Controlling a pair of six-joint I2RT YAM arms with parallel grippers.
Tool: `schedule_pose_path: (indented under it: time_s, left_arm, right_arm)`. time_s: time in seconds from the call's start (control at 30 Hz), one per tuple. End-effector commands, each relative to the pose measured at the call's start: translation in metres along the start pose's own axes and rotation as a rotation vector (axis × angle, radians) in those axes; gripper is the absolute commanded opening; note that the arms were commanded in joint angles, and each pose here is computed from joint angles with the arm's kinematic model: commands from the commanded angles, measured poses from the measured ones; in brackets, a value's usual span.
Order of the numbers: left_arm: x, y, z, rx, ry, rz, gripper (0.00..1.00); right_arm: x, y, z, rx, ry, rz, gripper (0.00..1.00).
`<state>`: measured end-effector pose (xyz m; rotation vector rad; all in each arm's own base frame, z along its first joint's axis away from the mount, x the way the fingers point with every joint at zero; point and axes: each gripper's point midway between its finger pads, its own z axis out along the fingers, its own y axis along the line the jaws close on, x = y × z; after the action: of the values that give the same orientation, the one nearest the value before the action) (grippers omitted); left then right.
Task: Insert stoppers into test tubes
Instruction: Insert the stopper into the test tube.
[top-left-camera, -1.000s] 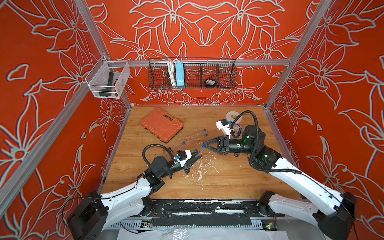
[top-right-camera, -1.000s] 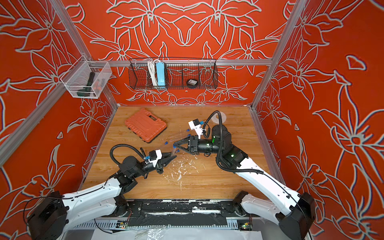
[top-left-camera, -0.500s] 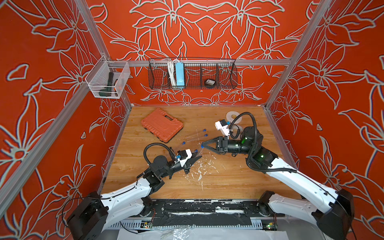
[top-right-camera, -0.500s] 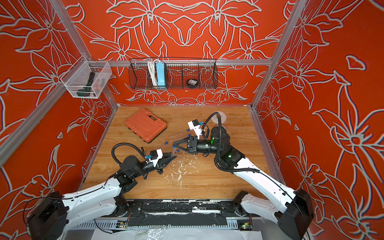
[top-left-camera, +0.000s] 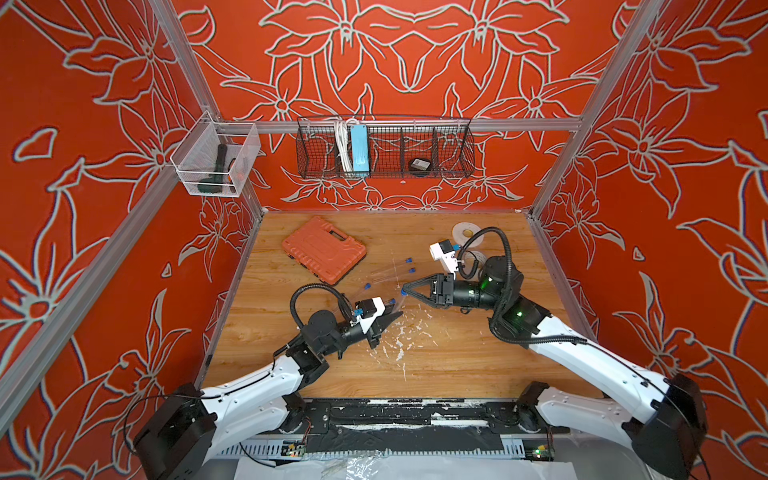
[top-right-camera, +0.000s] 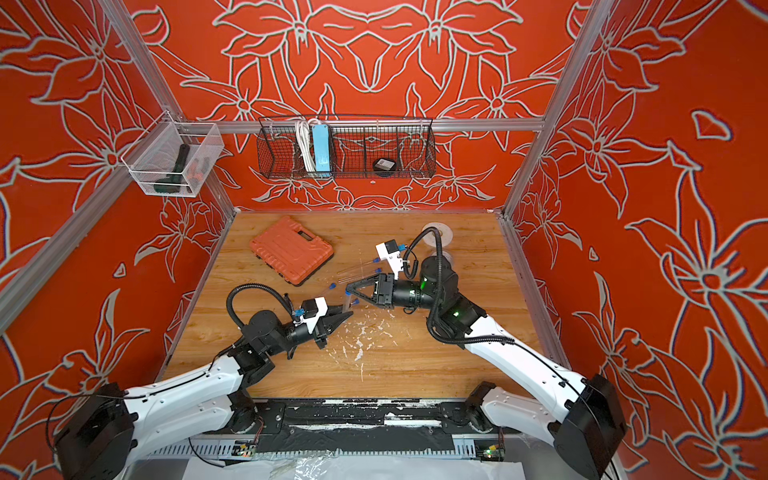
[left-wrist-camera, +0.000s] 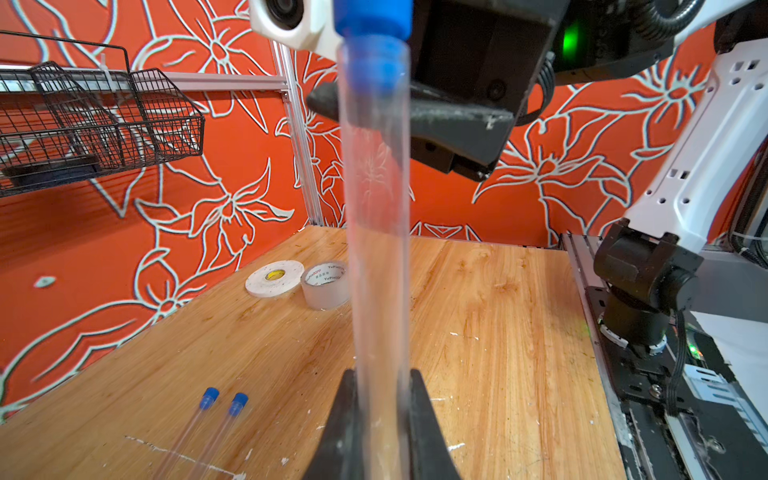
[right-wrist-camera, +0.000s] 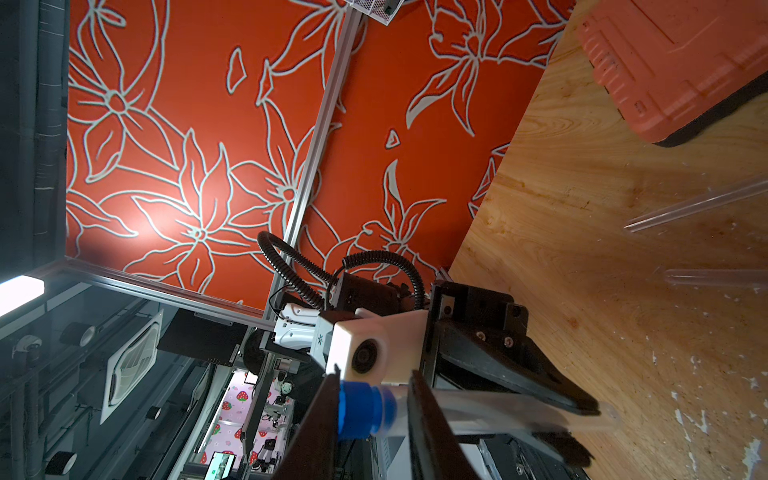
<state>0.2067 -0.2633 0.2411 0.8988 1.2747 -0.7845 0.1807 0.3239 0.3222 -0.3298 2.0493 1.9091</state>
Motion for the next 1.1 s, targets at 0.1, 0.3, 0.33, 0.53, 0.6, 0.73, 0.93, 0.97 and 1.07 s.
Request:
schedule_pose_path:
  time_s: [0.1, 0.3, 0.33, 0.53, 0.6, 0.73, 0.93, 0.97, 1.07]
  left_arm:
    - [-0.146, 0.006, -0.022, -0.041, -0.441, 0.162, 0.00]
    - [-0.156, 0.006, -0.024, -0.044, -0.466, 0.161, 0.00]
    - [-0.157, 0.006, -0.025, -0.043, -0.469, 0.163, 0.00]
    - [-0.161, 0.007, -0.025, -0.051, -0.475, 0.177, 0.00]
    - [-0.162, 0.006, -0.025, -0.047, -0.476, 0.185, 0.00]
    - [-0.159, 0.005, -0.023, -0.043, -0.457, 0.221, 0.00]
    - [-0.141, 0.012, -0.019, -0.107, -0.358, 0.368, 0.00]
    - [-0.140, 0.012, -0.021, -0.120, -0.359, 0.389, 0.00]
    - [-0.145, 0.012, -0.024, -0.132, -0.361, 0.430, 0.00]
  right_arm:
    - [0.040, -0.083, 0.002, 0.227, 0.105, 0.182, 0.29]
    - [0.047, -0.098, 0.002, 0.250, 0.118, 0.204, 0.28]
    - [0.049, -0.100, 0.002, 0.253, 0.120, 0.208, 0.28]
    - [0.056, -0.114, 0.000, 0.279, 0.130, 0.234, 0.26]
    - [0.058, -0.116, -0.001, 0.285, 0.135, 0.240, 0.26]
    - [0.061, -0.119, -0.002, 0.299, 0.140, 0.249, 0.25]
    - [0.060, -0.121, -0.003, 0.312, 0.135, 0.265, 0.24]
    - [0.060, -0.122, -0.004, 0.318, 0.133, 0.265, 0.24]
    - [0.061, -0.128, -0.005, 0.335, 0.130, 0.274, 0.24]
